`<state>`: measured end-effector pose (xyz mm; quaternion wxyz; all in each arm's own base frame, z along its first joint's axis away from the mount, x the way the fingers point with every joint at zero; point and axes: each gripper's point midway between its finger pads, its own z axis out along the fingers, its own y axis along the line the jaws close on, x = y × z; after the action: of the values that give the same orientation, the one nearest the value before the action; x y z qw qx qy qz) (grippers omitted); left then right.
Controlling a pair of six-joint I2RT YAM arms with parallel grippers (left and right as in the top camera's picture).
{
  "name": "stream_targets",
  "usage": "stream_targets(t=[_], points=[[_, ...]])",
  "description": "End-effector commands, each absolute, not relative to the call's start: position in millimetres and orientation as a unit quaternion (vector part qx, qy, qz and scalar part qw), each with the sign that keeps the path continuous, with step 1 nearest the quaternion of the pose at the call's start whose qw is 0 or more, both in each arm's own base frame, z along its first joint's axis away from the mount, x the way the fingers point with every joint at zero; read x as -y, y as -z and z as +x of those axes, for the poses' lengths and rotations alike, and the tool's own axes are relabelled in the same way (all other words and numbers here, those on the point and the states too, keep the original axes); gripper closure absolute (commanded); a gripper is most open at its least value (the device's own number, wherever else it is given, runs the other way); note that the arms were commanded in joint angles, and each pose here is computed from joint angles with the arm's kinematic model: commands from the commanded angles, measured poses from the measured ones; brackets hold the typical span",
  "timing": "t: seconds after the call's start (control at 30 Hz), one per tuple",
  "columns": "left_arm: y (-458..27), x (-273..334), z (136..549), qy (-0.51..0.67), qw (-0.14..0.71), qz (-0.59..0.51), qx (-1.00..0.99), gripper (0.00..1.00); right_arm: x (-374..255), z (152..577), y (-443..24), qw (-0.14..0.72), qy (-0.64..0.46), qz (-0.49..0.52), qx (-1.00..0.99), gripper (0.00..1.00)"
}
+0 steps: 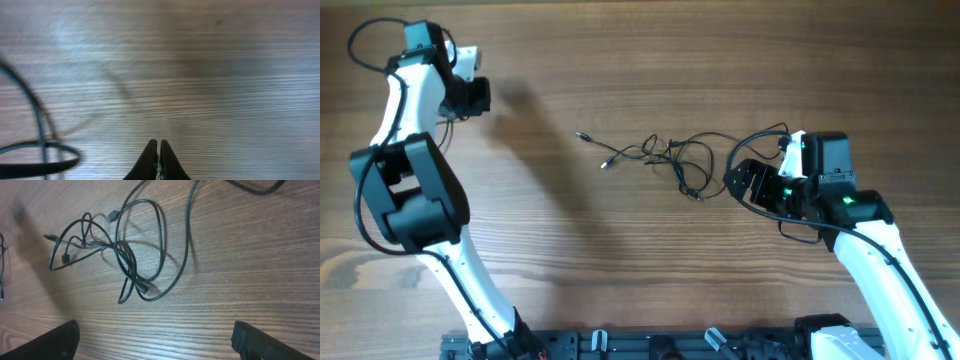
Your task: Untangle cables
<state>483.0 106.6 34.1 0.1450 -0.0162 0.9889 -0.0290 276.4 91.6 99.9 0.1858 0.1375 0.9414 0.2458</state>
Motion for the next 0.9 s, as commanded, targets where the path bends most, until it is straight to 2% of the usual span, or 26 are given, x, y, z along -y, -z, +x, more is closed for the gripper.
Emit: stream_targets(t=[0.0,0.1,0.17,0.27,0.33,0.43,0.6,0.7,0.77,0.8,0.87], points=[[-14,-154,469,0.001,0.126,-0.047,-0.991,0.96,-87,282,-101,0.207,-0.229,0.129,-0.942,0.00],[15,-192,454,0.000,0.108,-0.074,-0.991,0.96,-88,289,-106,0.222,-0.234,0.127,-0.938,0.00],[24,-225,449,-0.040,0.110,-0.099,-0.988,0.96,-88,293,-109,0.232,-0.237,0.128,-0.935,0.00],[11,-272,470,-0.085,0.184,-0.160,-0.966,0.95,-88,295,-110,0.233,-0.240,0.136,-0.932,0.00],[-11,-313,490,-0.126,0.267,-0.291,-0.910,0.96,-88,295,-110,0.227,-0.246,0.158,-0.929,0.00],[-32,-322,513,-0.102,0.335,-0.384,-0.855,0.96,-88,295,-110,0.227,-0.246,0.160,-0.929,0.00],[-85,-300,538,-0.077,0.362,-0.377,-0.849,0.95,-88,295,-110,0.227,-0.245,0.158,-0.929,0.00],[-170,-244,544,-0.030,0.396,-0.332,-0.855,0.57,-88,294,-109,0.228,-0.243,0.148,-0.931,0.00],[-212,-213,529,-0.016,0.398,-0.328,-0.857,0.09,-88,291,-107,0.220,-0.240,0.148,-0.934,0.00],[-225,-195,518,-0.004,0.388,-0.337,-0.858,0.00,-88,290,-106,0.219,-0.240,0.149,-0.934,0.00],[-237,-165,500,0.009,0.363,-0.335,-0.869,0.00,-88,290,-107,0.219,-0.240,0.150,-0.934,0.00]])
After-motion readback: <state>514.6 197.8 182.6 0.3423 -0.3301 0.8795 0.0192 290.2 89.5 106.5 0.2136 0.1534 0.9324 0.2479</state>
